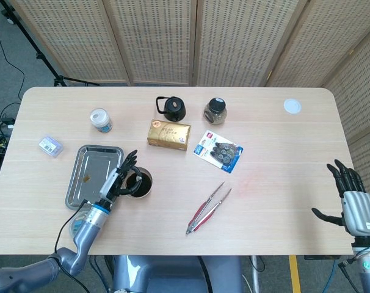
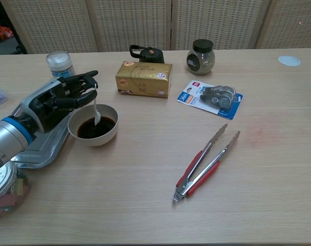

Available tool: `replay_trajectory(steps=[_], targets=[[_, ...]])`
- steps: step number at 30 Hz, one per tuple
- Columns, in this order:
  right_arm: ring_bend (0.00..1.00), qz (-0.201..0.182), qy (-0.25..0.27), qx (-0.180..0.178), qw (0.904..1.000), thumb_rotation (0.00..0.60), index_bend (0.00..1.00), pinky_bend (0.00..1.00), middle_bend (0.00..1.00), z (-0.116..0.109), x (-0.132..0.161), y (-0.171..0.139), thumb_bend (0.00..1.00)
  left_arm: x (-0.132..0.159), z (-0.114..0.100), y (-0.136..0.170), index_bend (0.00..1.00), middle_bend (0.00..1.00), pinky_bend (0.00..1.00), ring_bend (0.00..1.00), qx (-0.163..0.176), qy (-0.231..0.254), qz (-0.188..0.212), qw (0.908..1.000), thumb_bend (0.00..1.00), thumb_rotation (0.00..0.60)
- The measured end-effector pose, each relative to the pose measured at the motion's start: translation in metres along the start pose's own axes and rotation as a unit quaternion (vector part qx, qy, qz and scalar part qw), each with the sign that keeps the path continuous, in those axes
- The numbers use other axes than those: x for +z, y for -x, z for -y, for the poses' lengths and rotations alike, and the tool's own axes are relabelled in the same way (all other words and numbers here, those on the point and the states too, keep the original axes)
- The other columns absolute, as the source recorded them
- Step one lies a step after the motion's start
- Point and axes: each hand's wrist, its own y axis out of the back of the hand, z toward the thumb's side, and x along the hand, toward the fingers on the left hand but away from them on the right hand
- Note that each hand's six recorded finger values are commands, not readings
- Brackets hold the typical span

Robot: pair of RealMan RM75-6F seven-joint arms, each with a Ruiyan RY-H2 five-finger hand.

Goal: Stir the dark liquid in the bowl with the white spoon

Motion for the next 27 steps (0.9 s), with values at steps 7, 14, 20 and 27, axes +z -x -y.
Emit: replay_trajectory(steps=[7,14,20,27], targets=[[0.00,0.000,0.000,0.000,1.0000,0.600,0.00,0.00,0.00,0.000,0.000,0.000,0.00,0.008,0.007,-0.002,0.69,0.00,0.00,0.00,-0.010,0.007,0.008,0.9999,0.47,0.600],[0.00,0.000,0.002,-0.002,1.0000,0.600,0.00,0.00,0.00,-0.001,0.000,0.000,0.00,0.019,0.014,0.001,0.69,0.00,0.00,0.00,-0.023,0.005,0.019,0.9995,0.47,0.600],[0.00,-0.002,0.003,-0.002,1.0000,0.600,0.00,0.00,0.00,-0.002,0.001,-0.001,0.00,0.035,0.011,0.006,0.69,0.00,0.00,0.00,-0.028,-0.016,0.037,0.9988,0.47,0.600],[0.00,-0.005,0.004,-0.003,1.0000,0.600,0.00,0.00,0.00,-0.002,0.003,-0.002,0.00,0.053,-0.005,0.015,0.69,0.00,0.00,0.00,-0.021,-0.082,0.035,0.9958,0.50,0.600]])
